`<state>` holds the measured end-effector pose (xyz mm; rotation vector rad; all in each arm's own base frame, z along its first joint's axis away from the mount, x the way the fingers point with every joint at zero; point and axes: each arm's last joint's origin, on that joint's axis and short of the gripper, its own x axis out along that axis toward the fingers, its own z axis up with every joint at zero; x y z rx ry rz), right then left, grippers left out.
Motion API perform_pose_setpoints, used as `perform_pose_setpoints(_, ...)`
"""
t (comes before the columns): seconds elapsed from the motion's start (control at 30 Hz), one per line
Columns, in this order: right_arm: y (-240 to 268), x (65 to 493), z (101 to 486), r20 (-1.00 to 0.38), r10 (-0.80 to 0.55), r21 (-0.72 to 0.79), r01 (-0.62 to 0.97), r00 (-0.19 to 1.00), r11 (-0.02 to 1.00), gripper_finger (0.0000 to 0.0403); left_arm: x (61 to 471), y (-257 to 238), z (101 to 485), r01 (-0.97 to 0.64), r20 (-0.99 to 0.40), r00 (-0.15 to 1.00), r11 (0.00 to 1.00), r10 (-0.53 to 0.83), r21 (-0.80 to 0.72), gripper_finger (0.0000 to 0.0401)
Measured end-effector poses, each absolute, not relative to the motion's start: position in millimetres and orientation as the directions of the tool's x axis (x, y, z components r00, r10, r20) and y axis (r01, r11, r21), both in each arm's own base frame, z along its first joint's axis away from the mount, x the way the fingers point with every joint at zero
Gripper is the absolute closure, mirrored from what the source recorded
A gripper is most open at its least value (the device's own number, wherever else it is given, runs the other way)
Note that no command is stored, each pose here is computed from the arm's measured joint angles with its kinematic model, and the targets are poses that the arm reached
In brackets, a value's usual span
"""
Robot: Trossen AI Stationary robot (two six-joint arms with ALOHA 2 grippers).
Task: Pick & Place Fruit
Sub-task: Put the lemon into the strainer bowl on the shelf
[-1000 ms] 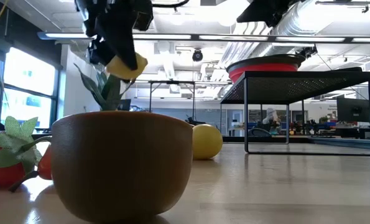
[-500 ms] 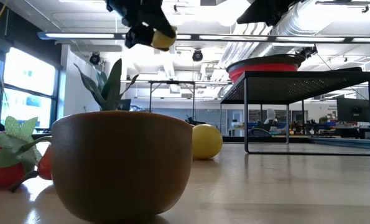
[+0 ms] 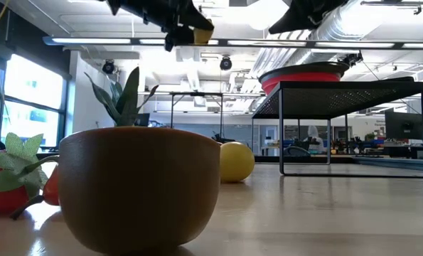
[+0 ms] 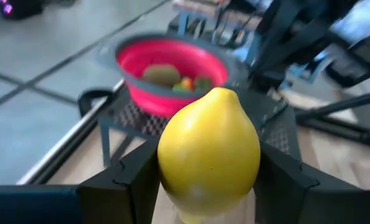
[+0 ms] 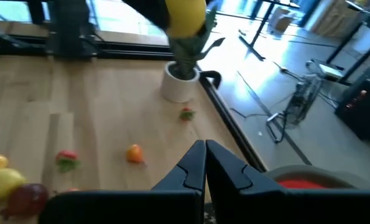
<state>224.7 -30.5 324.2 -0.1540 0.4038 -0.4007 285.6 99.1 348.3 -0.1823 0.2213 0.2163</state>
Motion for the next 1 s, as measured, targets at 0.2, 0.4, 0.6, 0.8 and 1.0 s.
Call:
perform_pose_setpoints(0.2, -40, 223, 324, -0.347, -0.463, -0.213, 0.412, 0.816, 0.886, 0.0398, 290, 108, 359, -0.124, -0.092, 0.99, 0.98, 0.111, -0.154, 0.0198)
perform_pose_setpoints(0.4, -44, 219, 328, -0.308, -0.596, -0.247, 0.542, 0.742, 0.803, 0.0398, 309, 115, 346, -0.104, -0.053, 0.994, 0.983, 0.097, -0.151, 0.0198)
perform_pose_setpoints(0.6, -43, 210, 336, -0.267, -0.625, -0.247, 0.575, 0.733, 0.78, 0.0398, 329, 123, 342, -0.092, -0.038, 0.995, 0.985, 0.087, -0.146, 0.0198)
perform_pose_setpoints(0.8, -42, 200, 343, -0.239, -0.625, -0.245, 0.577, 0.743, 0.779, 0.0398, 357, 133, 358, -0.03, -0.019, 0.999, 0.996, 0.028, -0.089, 0.0198)
perform_pose_setpoints(1.0, -41, 189, 350, -0.208, -0.629, -0.228, 0.588, 0.749, 0.776, 0.0398, 376, 154, 365, -0.061, -0.051, 0.997, 0.993, 0.056, -0.097, 0.0198)
